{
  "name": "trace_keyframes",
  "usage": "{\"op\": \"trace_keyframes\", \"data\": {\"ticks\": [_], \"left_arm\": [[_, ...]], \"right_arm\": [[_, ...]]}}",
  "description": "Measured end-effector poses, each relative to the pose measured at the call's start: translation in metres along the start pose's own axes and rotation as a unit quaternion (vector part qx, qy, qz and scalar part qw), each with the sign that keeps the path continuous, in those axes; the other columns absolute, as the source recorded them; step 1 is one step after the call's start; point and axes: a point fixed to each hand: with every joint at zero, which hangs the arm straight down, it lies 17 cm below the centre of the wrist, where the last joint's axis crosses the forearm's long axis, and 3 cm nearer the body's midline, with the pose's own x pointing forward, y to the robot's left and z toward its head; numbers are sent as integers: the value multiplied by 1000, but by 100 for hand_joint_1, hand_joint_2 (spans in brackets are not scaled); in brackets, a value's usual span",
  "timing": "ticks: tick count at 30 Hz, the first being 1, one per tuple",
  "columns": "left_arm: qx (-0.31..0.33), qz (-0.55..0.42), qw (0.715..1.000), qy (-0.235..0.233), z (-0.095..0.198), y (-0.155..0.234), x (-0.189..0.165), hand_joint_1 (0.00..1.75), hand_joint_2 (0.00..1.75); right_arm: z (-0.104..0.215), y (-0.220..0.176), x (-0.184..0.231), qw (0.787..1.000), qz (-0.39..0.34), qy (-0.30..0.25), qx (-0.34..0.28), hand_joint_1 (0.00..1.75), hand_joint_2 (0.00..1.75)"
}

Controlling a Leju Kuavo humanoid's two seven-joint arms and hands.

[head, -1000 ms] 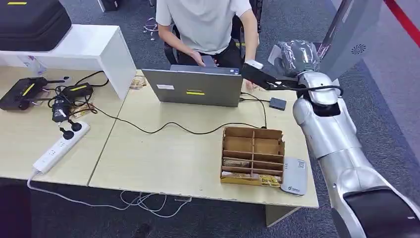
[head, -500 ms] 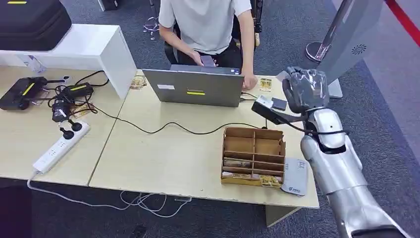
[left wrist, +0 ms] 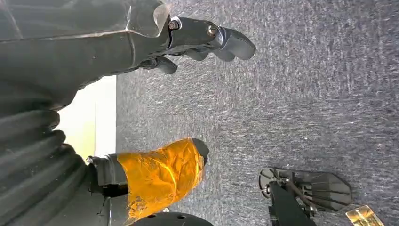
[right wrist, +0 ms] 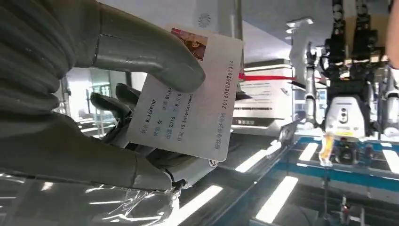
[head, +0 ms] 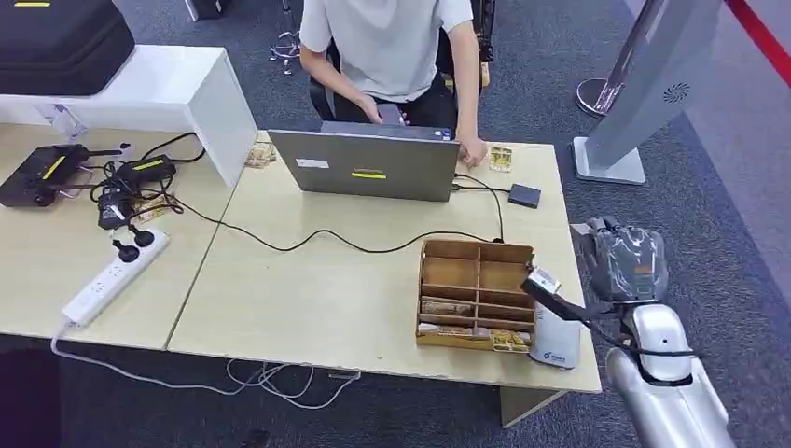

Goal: Pass the card to the sensor for recognition and then transmit it.

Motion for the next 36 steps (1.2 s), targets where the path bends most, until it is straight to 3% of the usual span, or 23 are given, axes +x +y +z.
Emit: {"op": "trace_keyframes", "data": {"ticks": [11, 22, 36], "left_arm": [[0, 12, 1000, 1, 0, 0, 0, 0, 175], [3, 18, 1000, 1, 0, 1, 1, 0, 175], [5, 18, 1000, 0, 0, 2, 1, 0, 175]], "right_arm": [[43, 17, -16, 1000, -14, 20, 18, 175, 175], [84, 38, -6, 998, -28, 12, 46, 175, 175], [108, 69, -3, 996, -36, 22, 84, 175, 175]]}}
